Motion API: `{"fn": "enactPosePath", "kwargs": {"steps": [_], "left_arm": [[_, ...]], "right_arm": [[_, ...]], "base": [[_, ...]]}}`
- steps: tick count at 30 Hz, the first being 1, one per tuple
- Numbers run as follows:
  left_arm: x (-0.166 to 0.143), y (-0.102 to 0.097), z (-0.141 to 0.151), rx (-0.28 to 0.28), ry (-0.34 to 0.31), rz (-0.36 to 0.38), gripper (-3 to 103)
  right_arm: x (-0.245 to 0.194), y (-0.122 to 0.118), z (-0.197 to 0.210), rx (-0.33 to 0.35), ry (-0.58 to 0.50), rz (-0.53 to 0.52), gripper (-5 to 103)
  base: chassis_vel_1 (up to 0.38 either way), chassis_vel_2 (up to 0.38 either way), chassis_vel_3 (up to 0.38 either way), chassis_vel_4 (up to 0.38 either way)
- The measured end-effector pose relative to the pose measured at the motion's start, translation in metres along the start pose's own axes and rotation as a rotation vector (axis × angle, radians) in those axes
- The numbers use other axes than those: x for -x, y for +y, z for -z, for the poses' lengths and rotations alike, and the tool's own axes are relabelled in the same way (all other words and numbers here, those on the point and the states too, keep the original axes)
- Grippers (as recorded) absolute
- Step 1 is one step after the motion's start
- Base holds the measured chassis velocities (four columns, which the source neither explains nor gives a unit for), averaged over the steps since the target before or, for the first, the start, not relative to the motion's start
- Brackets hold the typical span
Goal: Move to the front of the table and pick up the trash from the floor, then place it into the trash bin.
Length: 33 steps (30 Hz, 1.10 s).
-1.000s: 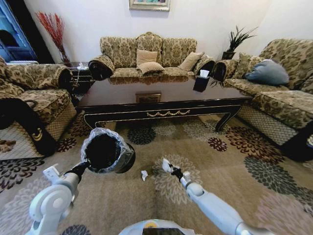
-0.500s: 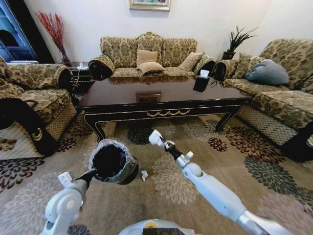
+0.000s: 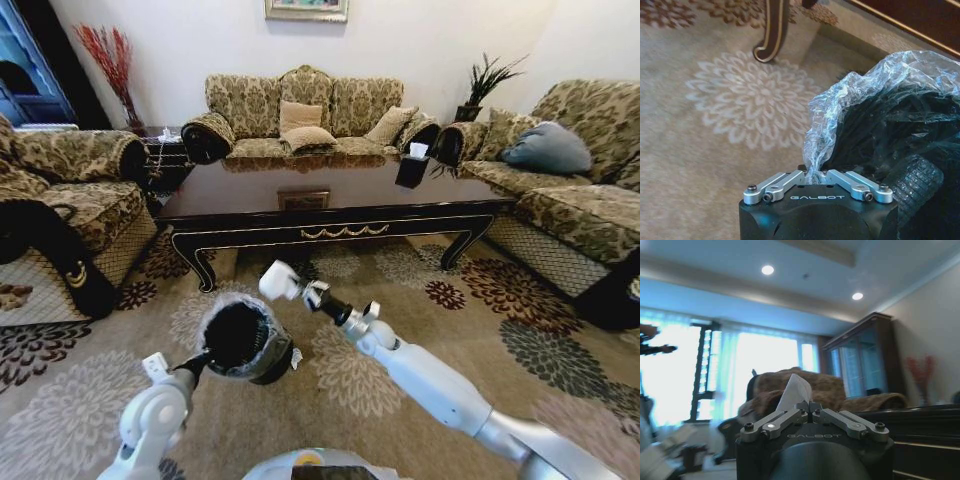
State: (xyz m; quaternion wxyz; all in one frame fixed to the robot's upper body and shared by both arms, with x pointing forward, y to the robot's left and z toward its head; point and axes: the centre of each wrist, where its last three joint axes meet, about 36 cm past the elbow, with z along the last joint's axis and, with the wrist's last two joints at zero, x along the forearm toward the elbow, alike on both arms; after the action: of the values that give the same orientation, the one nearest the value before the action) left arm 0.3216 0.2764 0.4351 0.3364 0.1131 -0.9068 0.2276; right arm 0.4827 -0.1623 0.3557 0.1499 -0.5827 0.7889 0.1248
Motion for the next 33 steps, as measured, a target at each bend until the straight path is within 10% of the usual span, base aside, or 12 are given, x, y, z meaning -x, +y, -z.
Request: {"fn": "enactPosePath", "kwargs": {"steps": [15, 33], "left_arm": [[0.015, -0.021, 0.0, -0.028, 0.003, -0.041, 2], [-0.006, -0.019, 0.007, -0.06, -0.044, -0.048, 2]], "right_arm": [[-0.005, -0.001, -0.03, -0.043, 0.054, 0.08, -1], [-0.019, 0.003, -0.04, -0.043, 0.063, 0.074, 63]], "base": [[0.0, 0.0, 0.0, 0.0], [0.0, 0.0, 0.0, 0.0]]}}
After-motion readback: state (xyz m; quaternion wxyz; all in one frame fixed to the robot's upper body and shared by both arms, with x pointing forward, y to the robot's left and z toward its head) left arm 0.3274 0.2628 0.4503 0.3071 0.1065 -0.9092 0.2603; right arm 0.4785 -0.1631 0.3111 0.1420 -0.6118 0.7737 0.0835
